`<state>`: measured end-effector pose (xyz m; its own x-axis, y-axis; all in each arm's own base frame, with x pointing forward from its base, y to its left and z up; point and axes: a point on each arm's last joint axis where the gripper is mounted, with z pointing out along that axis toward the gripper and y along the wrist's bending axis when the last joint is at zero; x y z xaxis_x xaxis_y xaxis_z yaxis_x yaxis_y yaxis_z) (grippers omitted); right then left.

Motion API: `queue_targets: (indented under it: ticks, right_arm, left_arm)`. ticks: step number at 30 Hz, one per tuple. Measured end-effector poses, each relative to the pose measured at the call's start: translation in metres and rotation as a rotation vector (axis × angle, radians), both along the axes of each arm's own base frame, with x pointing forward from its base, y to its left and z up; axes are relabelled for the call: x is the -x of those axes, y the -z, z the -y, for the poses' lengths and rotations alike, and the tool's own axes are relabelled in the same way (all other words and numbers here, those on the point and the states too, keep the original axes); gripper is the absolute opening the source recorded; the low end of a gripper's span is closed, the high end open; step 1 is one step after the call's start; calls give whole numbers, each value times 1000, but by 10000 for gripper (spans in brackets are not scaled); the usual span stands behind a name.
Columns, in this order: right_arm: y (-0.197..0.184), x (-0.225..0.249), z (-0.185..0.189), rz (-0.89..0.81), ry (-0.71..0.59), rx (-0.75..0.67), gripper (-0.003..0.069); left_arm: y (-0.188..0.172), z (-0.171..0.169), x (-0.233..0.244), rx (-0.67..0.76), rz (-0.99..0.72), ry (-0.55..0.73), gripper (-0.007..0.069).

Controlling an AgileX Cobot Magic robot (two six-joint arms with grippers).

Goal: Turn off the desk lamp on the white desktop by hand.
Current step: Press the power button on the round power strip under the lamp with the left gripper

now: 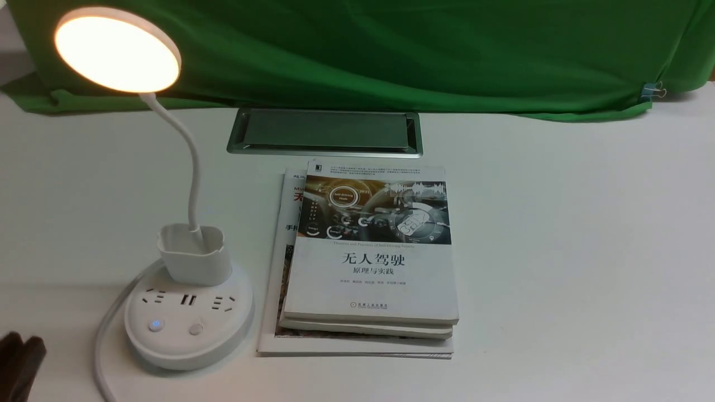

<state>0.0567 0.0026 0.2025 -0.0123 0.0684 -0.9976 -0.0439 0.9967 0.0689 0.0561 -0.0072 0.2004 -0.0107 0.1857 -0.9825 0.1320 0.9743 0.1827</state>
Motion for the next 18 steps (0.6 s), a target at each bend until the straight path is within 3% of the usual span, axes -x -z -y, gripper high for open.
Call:
queue_targets:
  ticks: [1, 6, 13, 18]
  right_arm:
    - [0, 0, 0, 0, 0, 0, 35]
    - [0, 0, 0, 0, 0, 0, 35]
    - [0, 0, 0, 0, 0, 0, 35]
    - [0, 0, 0, 0, 0, 0, 35]
  left_arm:
    - [-1, 0, 0, 10, 13, 1, 92]
    - [-23, -3, 2, 434, 210, 3, 92]
    - [-51, -8, 8, 499, 408, 8, 100]
    - [-116, -5, 10, 456, 399, 40, 106]
